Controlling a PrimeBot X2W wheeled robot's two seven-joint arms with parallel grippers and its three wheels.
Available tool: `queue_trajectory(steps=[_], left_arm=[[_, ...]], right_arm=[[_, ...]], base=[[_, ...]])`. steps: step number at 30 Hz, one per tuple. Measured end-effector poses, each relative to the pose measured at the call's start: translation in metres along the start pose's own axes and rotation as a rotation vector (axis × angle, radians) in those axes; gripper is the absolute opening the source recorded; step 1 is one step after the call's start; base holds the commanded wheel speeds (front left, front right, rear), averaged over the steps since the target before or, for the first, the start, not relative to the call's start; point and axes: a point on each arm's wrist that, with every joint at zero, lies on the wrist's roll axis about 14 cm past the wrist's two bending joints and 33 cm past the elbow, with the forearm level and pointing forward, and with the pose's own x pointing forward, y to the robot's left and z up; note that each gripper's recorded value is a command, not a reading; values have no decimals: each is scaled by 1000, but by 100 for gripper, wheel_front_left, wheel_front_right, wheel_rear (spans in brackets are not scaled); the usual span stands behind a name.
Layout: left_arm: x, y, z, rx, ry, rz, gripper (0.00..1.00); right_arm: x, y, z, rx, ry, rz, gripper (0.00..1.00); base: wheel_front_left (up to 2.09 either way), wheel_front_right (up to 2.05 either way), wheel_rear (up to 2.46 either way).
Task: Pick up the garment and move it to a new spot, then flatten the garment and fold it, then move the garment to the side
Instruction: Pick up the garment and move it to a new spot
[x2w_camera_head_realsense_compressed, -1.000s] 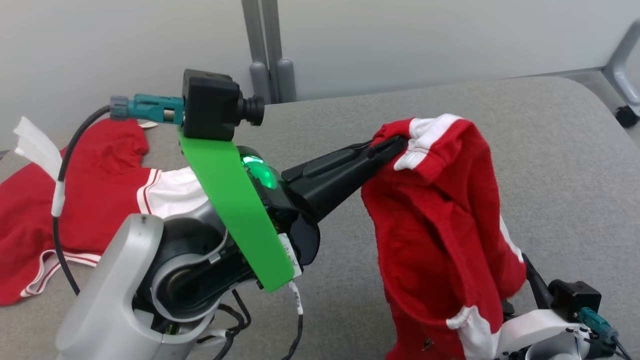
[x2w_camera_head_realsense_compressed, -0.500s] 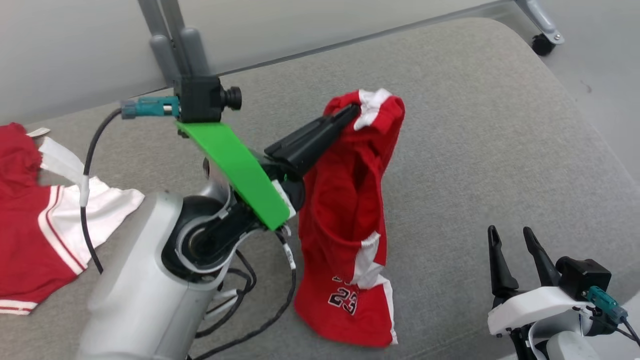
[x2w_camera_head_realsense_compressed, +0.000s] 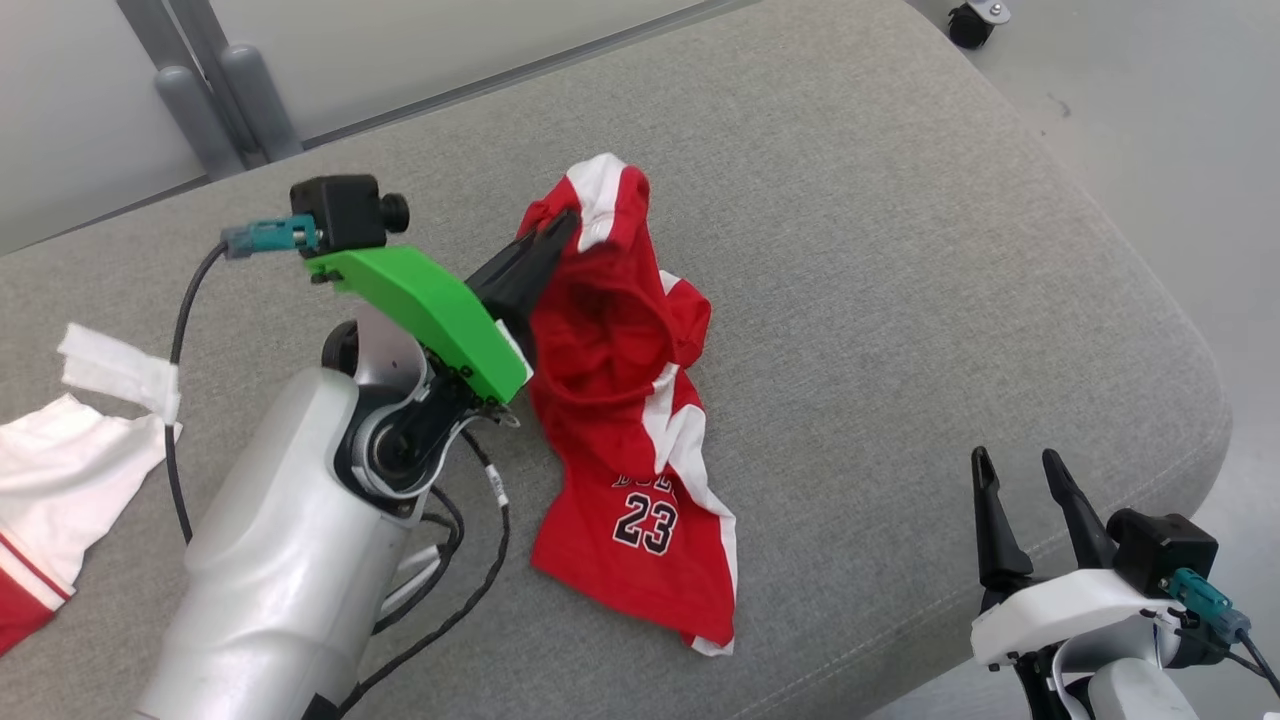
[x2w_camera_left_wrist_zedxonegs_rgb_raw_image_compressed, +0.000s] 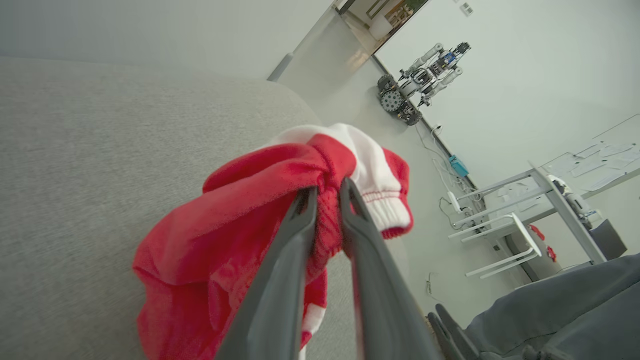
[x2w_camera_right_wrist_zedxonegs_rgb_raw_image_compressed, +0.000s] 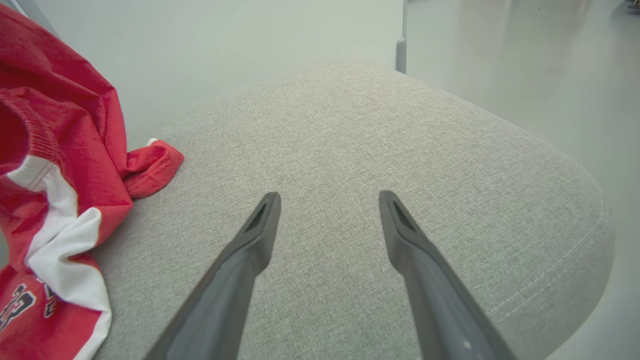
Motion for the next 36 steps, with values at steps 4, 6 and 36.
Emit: queue_trajectory(steps=[4, 6, 36], left_arm=[[-12, 41, -4, 45, -68, 128, 100], [-26, 57, 1, 134, -170, 188, 100], [-276, 79, -34, 527, -529, 749, 100]], right_arm=[[3, 6, -4, -4, 13, 18, 100], [5, 13, -8, -11, 23, 40, 100], [10, 84, 17, -135, -83, 303, 100]], base=[[0, 0, 0], [0, 0, 0], [0, 0, 0]])
